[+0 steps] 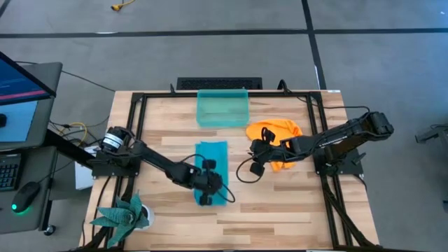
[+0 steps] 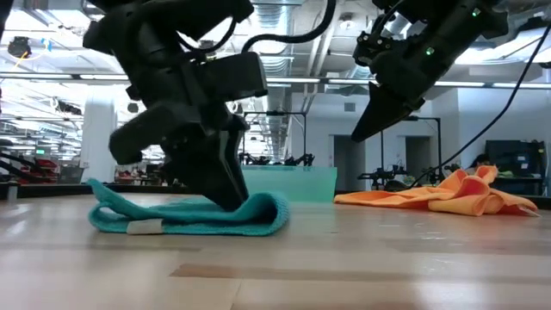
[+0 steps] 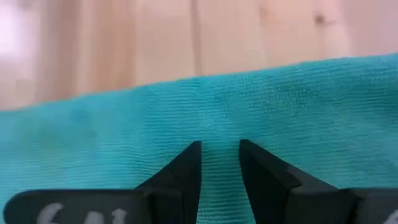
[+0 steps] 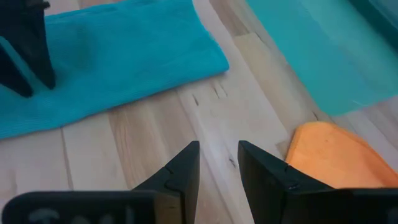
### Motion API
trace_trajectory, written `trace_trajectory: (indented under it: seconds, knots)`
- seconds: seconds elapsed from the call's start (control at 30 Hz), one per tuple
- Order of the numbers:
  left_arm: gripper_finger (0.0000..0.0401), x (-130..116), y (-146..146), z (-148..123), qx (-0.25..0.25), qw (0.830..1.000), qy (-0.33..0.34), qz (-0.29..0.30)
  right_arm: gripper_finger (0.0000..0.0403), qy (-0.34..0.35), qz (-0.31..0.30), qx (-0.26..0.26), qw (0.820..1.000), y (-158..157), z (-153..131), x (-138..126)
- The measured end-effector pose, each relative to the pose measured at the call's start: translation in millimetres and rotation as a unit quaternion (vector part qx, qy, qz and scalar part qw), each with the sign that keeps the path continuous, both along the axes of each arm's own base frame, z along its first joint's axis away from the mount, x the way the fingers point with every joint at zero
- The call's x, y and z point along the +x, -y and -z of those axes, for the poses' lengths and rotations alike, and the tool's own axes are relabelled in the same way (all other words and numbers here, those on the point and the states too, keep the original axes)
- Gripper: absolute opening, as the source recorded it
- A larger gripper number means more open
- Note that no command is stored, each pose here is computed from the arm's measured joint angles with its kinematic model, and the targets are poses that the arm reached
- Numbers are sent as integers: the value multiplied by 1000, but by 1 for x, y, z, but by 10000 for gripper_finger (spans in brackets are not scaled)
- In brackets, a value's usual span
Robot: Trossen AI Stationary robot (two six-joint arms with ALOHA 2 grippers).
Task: Roll microfiber towels into tight, uniform cylinder then place into a basket
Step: Fold the blue microfiber cloth
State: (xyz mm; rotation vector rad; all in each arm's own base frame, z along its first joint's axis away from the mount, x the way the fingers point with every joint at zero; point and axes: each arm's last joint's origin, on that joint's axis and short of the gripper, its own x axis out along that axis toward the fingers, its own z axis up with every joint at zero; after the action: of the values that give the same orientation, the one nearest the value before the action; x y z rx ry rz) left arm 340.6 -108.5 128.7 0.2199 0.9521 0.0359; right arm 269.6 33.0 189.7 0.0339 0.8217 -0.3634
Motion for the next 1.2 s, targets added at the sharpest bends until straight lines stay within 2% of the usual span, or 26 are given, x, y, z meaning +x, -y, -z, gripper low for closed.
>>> trace_trajectory:
  seconds: [0.13,0.33,0.47,0.63,0.8,0.93,1.1,1.2]
  knots:
    - [102,5,3,-17,53,998,-22,-30,134,0,0,0,1000,0,0,0]
    - [102,-2,19,-43,92,990,-67,-79,134,1,-7,0,1000,-4,0,0]
    - [102,-16,39,-51,130,985,-69,-94,134,7,-37,-1,999,-14,-1,0]
    - [102,-42,73,-50,139,985,-72,-78,134,57,-101,-10,993,-37,-9,3]
    - [102,-70,107,-52,147,986,-72,-37,134,138,-174,-34,974,-61,-23,8]
    - [102,-87,128,-60,161,985,-58,-11,134,201,-233,-68,949,-80,-36,8]
    - [102,-93,141,-65,163,986,-36,17,134,242,-295,-114,917,-100,-46,3]
    - [102,-90,140,-62,162,986,-37,21,134,235,-315,-128,911,-106,-45,0]
